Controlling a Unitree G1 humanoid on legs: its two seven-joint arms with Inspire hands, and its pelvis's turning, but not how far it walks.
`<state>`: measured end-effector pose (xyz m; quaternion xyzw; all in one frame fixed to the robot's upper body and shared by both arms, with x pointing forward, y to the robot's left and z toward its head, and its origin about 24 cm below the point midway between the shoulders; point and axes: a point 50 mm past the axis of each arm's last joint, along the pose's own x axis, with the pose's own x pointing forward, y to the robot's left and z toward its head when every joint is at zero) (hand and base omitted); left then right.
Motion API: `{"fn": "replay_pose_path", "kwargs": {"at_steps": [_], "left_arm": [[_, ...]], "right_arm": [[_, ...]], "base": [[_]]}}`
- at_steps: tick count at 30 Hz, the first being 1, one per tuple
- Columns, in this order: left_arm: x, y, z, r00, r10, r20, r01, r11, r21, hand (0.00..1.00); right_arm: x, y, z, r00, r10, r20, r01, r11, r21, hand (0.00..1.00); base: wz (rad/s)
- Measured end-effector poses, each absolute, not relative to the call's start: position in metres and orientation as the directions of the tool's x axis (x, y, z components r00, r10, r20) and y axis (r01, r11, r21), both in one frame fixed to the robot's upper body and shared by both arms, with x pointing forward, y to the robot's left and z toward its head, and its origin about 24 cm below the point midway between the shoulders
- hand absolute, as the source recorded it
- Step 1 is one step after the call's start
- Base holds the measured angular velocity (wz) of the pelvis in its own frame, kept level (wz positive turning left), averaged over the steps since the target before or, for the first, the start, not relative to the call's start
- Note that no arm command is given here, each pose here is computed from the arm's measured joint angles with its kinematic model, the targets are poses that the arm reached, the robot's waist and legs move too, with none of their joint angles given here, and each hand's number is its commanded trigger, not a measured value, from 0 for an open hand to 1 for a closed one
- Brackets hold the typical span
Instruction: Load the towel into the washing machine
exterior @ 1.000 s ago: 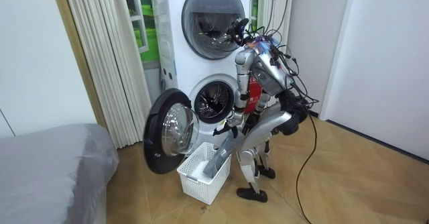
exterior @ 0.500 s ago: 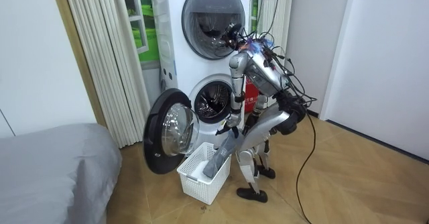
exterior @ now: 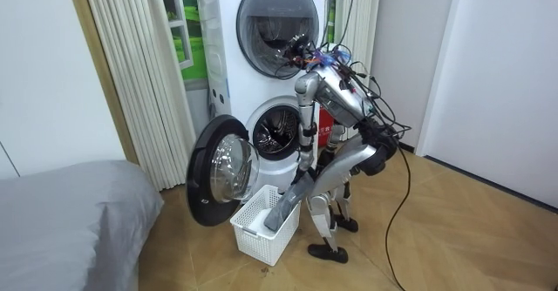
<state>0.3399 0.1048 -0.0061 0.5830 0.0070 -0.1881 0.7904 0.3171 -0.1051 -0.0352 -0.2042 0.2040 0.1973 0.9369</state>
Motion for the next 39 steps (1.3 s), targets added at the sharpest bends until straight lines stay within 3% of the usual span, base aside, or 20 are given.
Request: {"fn": "replay_pose_path", "kwargs": {"at_steps": [1,6,17,28,39], "left_arm": [[0.341,0.105,-0.006,0.929,-0.282,-0.24,0.317,0.269,0.91,1.0],[0.344,0.107,-0.004,0.928,-0.264,-0.262,0.339,0.31,0.888,1.0],[0.348,0.108,0.0,0.925,-0.245,-0.291,0.356,0.286,0.89,1.0],[0.338,0.104,-0.011,0.906,-0.286,-0.311,0.368,0.173,0.914,1.0],[0.322,0.105,-0.029,0.913,-0.266,-0.31,0.368,0.207,0.907,1.0]], "right_arm": [[0.318,-0.103,-0.035,0.836,0.285,-0.468,-0.455,0.838,-0.301,0.0],[0.318,-0.096,-0.036,0.828,0.293,-0.477,-0.463,0.837,-0.29,0.0],[0.317,-0.097,-0.038,0.823,0.276,-0.497,-0.451,0.849,-0.276,0.0],[0.315,-0.097,-0.041,0.831,0.254,-0.495,-0.42,0.87,-0.258,0.0],[0.293,-0.112,-0.065,0.793,0.206,-0.573,-0.389,0.895,-0.217,0.0]], "base": [[0.0],[-0.01],[0.01],[0.0],[0.03]]}}
